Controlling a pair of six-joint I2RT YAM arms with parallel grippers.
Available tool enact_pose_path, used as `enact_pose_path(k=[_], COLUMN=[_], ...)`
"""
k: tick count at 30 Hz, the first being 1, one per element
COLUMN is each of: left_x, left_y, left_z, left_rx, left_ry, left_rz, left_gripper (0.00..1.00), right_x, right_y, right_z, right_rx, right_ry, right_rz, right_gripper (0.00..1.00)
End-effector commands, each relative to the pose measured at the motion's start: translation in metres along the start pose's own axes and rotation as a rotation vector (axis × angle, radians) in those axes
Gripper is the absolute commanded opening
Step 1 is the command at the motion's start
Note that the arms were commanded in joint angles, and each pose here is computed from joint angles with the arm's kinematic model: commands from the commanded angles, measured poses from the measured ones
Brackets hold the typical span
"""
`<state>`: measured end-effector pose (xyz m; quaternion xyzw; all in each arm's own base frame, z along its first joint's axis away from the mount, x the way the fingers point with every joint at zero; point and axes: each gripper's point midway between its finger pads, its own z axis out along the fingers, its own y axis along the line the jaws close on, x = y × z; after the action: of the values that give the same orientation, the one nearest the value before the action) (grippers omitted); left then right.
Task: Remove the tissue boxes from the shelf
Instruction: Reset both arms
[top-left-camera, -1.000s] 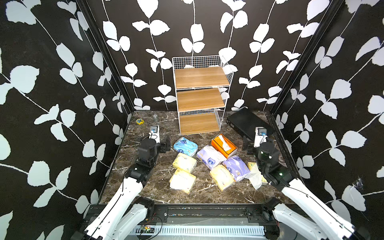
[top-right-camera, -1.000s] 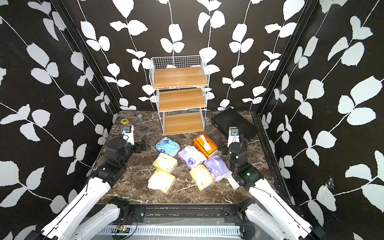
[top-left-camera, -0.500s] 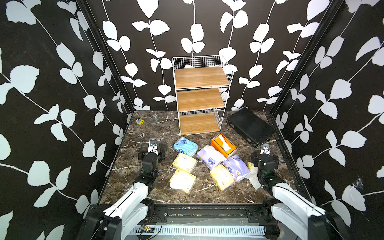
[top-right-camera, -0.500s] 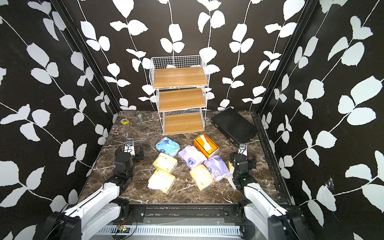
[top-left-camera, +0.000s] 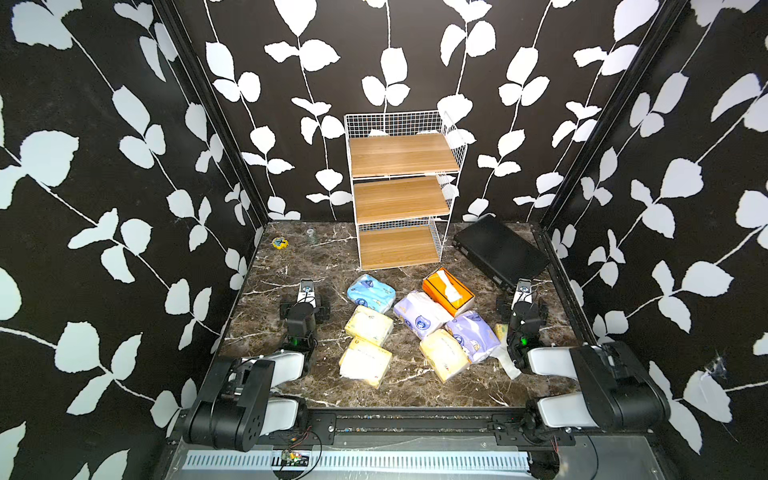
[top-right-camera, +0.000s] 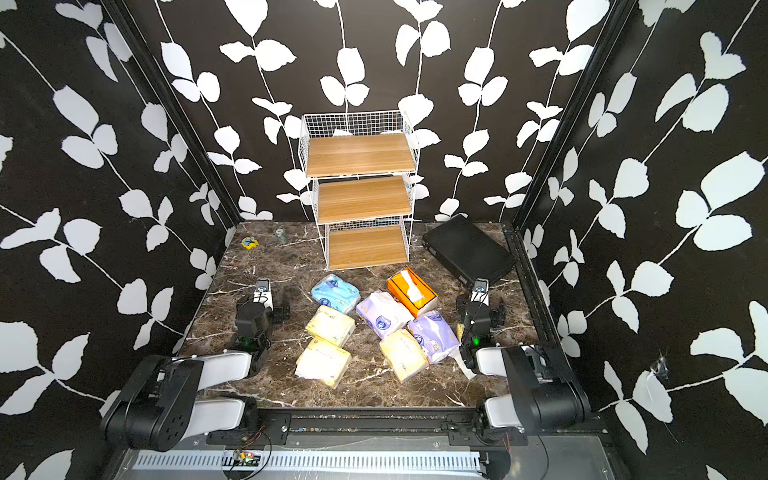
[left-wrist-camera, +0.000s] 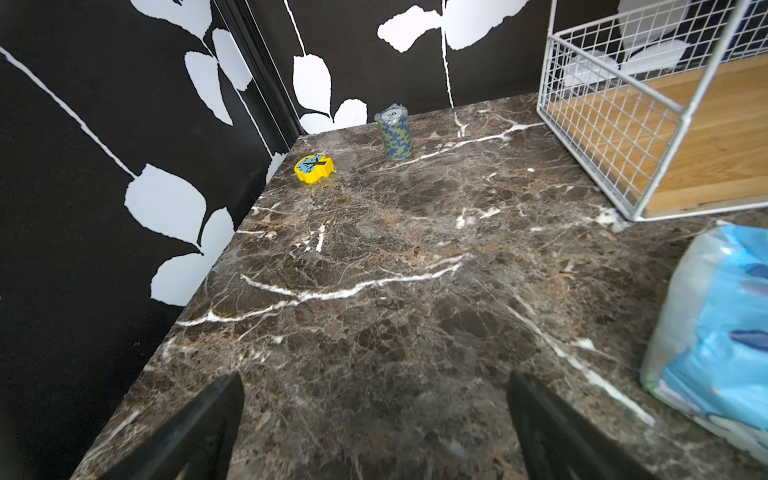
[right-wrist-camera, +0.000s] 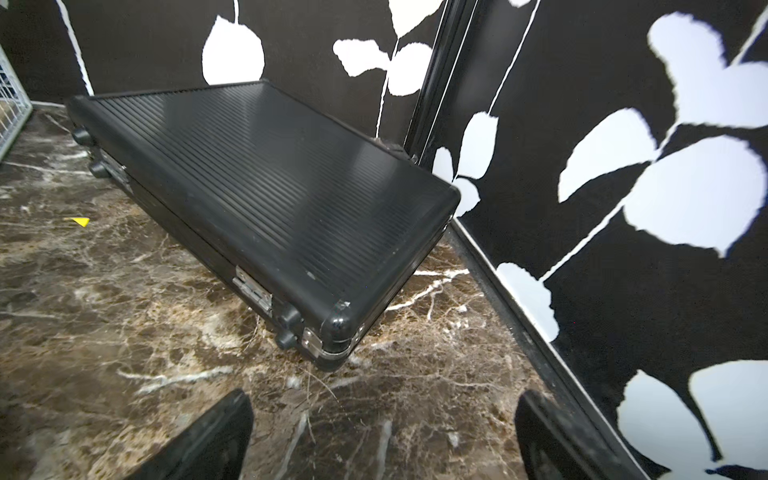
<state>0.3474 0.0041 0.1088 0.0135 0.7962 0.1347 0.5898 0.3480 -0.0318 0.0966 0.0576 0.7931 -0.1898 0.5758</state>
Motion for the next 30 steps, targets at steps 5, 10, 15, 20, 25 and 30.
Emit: enact_pose_path(k=[5, 10, 15, 20, 25, 30], left_x=[-0.012, -0.007, -0.008, -0.008, -0.007, -0.007], left_y=[-0.009, -0.017, -0.018, -0.025, -0.026, -0.025], left_z=[0.029, 0.041, 0.043, 0.048, 0.048, 0.049], left_rx=[0.061, 0.094, 0.110, 0.150, 0.152, 0.150], left_ry=[-0.085, -0.018, -0.007, 0.018, 0.025, 0.027], left_rz=[-0.022, 0.001, 0.000, 0.019, 0.020, 0.018], left_gripper=[0.99, 0.99, 0.99, 0.99, 0.99, 0.99], right_x=[-0.015, -0.015, -0.012, -0.011, -0.011, -0.012], right_y=[0.015, 0.022, 0.008, 0.004, 0.002, 0.015], right_z=[0.010, 0.017, 0.026, 0.028, 0.029, 0.033], right_rx=[-0.125, -0.180, -0.103, -0.083, -0.070, -0.133], right_ry=[-0.094, -0.061, -0.013, 0.006, 0.012, 0.031], right_rz=[0.037, 0.032, 0.069, 0.076, 0.077, 0.040], right_gripper=[0.99, 1.00, 0.99, 0.99, 0.99, 0.99])
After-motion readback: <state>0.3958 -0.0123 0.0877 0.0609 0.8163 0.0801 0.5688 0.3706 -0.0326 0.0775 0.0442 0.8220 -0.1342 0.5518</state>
